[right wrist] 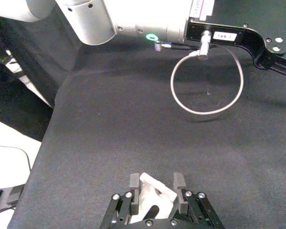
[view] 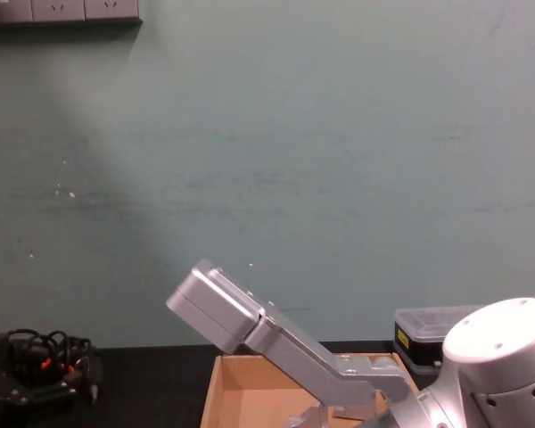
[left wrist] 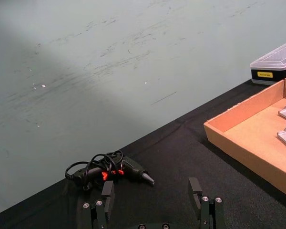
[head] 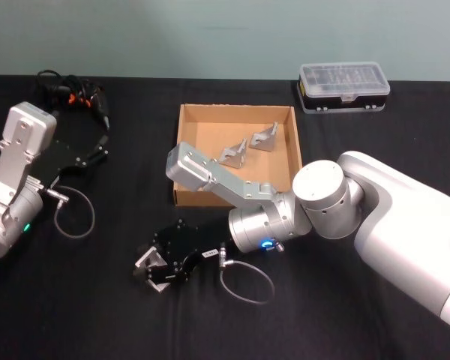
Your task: Use one hand to pick up the angle iron from the table and place it into the box.
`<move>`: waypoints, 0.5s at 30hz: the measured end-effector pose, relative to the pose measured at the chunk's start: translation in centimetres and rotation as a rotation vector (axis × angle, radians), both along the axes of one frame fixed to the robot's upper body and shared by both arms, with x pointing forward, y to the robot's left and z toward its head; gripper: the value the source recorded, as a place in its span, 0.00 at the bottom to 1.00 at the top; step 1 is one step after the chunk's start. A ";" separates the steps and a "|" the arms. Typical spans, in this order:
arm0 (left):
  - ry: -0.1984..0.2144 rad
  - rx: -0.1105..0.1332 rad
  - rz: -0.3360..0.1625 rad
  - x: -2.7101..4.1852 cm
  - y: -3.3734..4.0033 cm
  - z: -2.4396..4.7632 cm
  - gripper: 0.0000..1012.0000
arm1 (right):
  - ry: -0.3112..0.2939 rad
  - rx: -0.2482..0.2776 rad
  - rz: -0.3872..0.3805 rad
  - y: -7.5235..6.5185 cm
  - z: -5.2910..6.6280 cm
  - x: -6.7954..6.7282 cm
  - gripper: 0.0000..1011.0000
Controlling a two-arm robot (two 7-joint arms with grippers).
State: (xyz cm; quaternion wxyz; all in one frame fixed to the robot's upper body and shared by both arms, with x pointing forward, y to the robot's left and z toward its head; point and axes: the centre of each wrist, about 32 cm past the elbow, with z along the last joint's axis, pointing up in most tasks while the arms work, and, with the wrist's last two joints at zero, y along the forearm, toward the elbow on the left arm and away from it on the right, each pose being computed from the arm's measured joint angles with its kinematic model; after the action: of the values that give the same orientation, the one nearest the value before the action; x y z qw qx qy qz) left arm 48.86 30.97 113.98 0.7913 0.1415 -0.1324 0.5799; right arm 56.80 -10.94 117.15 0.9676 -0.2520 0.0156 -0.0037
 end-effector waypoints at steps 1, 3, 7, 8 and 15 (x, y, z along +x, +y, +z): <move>0.000 0.000 0.000 0.00 0.00 0.00 1.00 | 0.000 0.000 0.000 0.0 0.0 0.0 0.43; 0.000 0.000 0.000 0.00 0.00 0.00 1.00 | 0.000 0.000 0.000 0.0 0.0 0.0 0.43; 0.000 0.000 0.000 0.00 0.00 0.00 1.00 | -0.015 0.015 0.003 -0.3 0.2 0.0 0.43; 0.000 0.000 0.000 0.00 0.00 0.00 1.00 | -0.019 0.021 0.003 -0.3 0.3 0.0 0.43; 0.000 0.000 0.000 0.00 0.00 0.00 1.00 | -0.039 0.085 -0.012 -0.9 1.6 0.3 0.43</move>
State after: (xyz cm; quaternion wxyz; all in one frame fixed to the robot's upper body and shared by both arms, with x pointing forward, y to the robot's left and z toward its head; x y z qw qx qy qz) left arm 48.86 30.97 113.98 0.7913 0.1415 -0.1325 0.5799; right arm 57.12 -11.88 118.78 0.9775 -0.2106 -0.0016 -0.0138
